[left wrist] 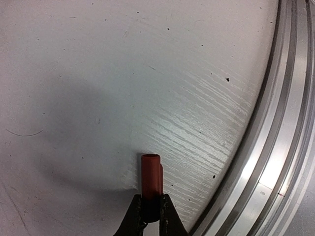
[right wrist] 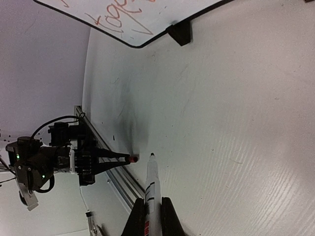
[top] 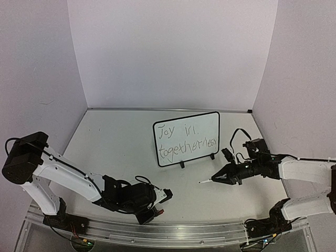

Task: Write a sentence on the whiteboard
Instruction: Pick up the pen cap from the corner of the board, then insert the whiteboard marker without the cap into the whiteboard marker.

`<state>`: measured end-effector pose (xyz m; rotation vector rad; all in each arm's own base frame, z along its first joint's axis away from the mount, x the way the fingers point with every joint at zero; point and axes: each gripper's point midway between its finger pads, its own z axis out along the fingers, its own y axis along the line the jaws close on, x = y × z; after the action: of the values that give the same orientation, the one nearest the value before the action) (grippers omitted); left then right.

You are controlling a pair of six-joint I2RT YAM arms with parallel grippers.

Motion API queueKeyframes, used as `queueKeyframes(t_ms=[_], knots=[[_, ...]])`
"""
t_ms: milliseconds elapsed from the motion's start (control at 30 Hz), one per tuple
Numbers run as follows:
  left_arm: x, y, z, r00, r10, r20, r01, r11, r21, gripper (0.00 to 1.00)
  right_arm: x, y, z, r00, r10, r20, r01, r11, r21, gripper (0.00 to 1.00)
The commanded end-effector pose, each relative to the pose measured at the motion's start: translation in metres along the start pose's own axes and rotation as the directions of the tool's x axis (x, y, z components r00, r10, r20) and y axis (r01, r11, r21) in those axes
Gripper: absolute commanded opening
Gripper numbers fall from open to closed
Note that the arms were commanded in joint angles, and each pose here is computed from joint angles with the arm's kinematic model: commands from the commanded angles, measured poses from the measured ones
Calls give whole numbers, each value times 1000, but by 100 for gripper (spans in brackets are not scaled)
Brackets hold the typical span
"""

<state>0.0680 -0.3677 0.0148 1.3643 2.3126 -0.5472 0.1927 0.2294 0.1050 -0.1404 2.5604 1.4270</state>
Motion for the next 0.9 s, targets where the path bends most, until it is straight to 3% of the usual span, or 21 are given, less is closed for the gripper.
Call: queueKeyframes(t_ms=[0, 233, 567, 867], knots=[[-17, -5, -17, 994, -38, 102, 35, 999, 30, 0, 7, 43, 9, 986, -92, -140, 59, 972, -227, 0], [-57, -31, -45, 963, -49, 267, 15, 992, 129, 0, 15, 68, 16, 950, -132, -284, 21, 932, -362, 0], [-67, -44, -59, 945, -46, 325, -7, 987, 160, 0, 48, 68, 50, 889, -153, -432, -6, 938, -345, 0], [-68, -47, -59, 943, -48, 330, -8, 986, 166, 0, 54, 73, 67, 866, -184, -464, 16, 939, -343, 0]])
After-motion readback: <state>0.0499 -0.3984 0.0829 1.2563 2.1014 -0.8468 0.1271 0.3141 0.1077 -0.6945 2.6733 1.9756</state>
